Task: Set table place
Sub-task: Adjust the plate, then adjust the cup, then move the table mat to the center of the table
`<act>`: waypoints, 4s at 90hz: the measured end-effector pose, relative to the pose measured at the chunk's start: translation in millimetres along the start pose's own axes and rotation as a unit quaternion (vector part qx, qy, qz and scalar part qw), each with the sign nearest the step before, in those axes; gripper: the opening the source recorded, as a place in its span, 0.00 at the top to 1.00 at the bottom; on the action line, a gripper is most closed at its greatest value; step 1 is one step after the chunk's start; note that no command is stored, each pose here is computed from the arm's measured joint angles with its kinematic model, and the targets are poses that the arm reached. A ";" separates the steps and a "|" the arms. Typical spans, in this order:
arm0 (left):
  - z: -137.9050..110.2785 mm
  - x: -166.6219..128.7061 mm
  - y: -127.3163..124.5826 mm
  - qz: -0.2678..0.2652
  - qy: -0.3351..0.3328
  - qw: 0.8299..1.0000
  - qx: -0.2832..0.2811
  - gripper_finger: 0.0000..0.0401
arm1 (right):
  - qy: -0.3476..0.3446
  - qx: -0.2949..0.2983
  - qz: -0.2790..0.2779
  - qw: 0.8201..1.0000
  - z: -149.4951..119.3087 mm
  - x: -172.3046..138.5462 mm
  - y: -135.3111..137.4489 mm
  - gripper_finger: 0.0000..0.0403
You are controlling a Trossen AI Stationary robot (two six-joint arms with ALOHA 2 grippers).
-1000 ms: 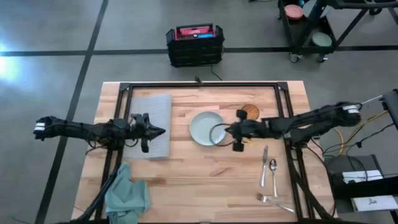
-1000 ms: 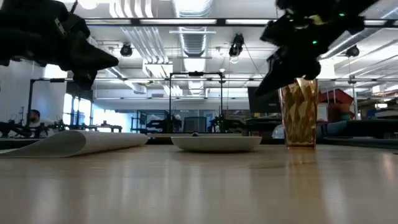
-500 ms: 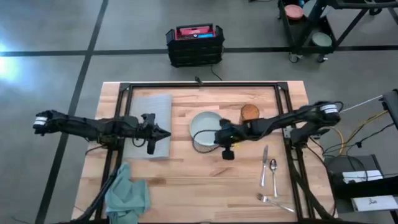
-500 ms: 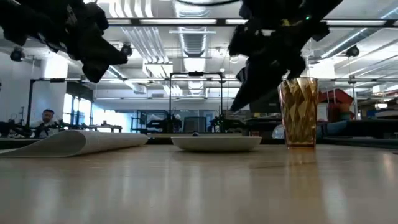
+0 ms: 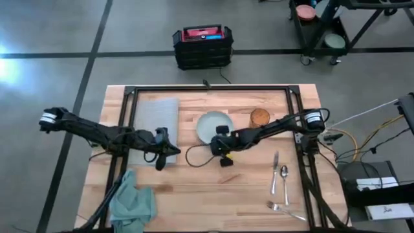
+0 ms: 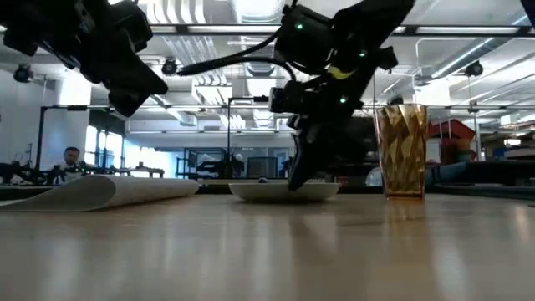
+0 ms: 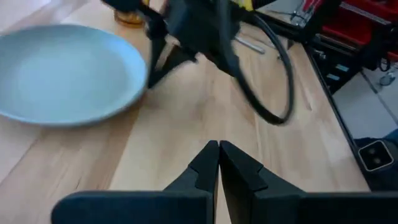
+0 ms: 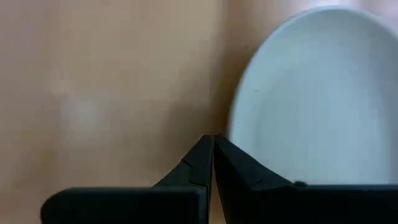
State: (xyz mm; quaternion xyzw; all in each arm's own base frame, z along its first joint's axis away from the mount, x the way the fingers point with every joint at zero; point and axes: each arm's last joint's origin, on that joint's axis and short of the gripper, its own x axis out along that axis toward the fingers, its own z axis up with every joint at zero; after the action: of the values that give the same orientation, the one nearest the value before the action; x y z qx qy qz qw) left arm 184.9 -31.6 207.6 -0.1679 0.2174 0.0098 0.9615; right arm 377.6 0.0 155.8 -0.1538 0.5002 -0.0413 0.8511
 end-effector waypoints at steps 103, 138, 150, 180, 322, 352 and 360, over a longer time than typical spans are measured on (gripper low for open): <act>6.1 9.8 -3.5 -0.013 -0.040 0.999 -0.011 1.00 | -0.029 0.068 0.032 0.997 -41.6 -102.0 21.6 0.99; 10.5 10.1 -3.5 0.007 -0.072 0.997 0.012 1.00 | -0.022 0.151 0.030 0.988 -93.0 -111.6 45.9 0.99; 10.3 10.3 -3.1 0.015 -0.073 0.997 0.024 1.00 | -0.011 0.152 -0.055 0.987 -102.7 -102.0 43.4 0.99; 7.2 12.5 -1.7 0.023 -0.061 0.998 0.025 1.00 | 0.026 0.183 -0.185 0.965 -126.0 -86.1 23.9 0.99; -10.9 162.2 -105.3 -0.029 0.226 0.971 0.074 1.00 | -0.146 0.130 -0.016 0.981 -73.1 -89.2 68.0 0.99; -3.1 85.2 -137.1 0.163 0.292 0.936 0.107 1.00 | -0.224 0.212 0.035 0.950 -59.4 -99.8 85.8 0.99; -24.6 66.3 -138.6 0.163 0.285 0.942 0.064 1.00 | -0.242 0.223 0.055 0.943 -55.3 -97.2 95.2 0.99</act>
State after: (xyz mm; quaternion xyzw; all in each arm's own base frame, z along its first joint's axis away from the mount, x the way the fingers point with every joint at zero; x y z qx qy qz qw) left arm 247.4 -174.1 202.9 -0.0640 0.5070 0.1042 0.8532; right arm 273.6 100.0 183.4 0.0628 0.2646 -0.0662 0.9600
